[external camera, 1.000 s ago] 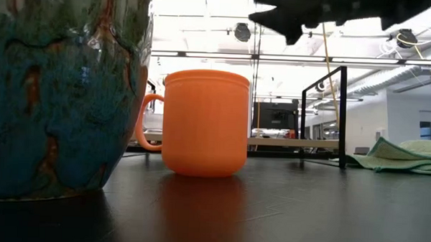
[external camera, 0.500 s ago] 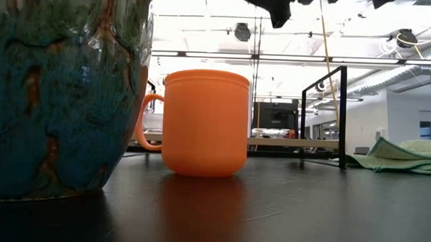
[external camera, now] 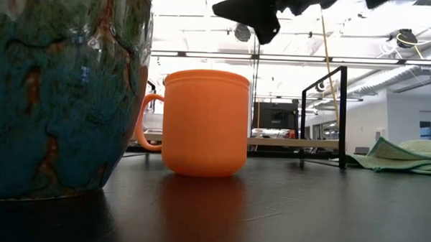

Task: Stack small to large cups/mugs on shelf
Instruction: Put the orange mug on the shelf

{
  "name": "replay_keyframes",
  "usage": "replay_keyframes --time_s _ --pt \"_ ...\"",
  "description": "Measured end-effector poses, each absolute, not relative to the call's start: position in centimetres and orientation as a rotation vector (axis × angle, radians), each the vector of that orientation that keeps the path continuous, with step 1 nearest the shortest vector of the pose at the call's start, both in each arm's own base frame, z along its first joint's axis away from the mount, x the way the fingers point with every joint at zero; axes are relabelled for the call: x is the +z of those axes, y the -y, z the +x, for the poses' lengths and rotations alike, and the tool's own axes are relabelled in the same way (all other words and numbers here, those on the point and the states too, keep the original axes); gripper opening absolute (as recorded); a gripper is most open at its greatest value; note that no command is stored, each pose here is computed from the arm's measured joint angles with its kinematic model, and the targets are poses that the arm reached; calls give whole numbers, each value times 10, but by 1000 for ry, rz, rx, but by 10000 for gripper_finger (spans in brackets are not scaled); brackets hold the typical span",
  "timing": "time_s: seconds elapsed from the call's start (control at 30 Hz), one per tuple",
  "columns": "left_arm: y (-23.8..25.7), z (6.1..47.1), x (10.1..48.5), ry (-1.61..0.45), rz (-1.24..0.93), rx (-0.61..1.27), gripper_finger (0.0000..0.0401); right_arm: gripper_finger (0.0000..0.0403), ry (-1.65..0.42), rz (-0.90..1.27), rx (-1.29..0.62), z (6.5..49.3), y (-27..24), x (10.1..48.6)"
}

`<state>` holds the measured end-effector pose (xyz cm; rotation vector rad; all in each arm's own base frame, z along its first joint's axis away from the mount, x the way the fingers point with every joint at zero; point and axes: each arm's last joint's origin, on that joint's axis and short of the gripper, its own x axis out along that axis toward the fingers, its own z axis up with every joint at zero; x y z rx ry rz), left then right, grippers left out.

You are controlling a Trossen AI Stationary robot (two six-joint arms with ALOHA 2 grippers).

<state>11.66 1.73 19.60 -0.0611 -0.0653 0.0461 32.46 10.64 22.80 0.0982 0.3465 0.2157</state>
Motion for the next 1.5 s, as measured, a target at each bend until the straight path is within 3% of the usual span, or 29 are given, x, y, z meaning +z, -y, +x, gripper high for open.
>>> replay_keyframes --time_s 0.3,0.6,1.33,1.5 --pt "-17 117 195 57 -84 45 5 224 -653 89 63 355 -99 261" --pt "-17 117 191 14 -91 42 5 224 -921 148 -28 363 -85 239" --pt "-17 117 184 -62 -37 42 5 223 -1008 225 -25 379 -72 208" --pt "-17 117 183 -69 -32 44 5 198 -1021 170 17 377 -73 207"
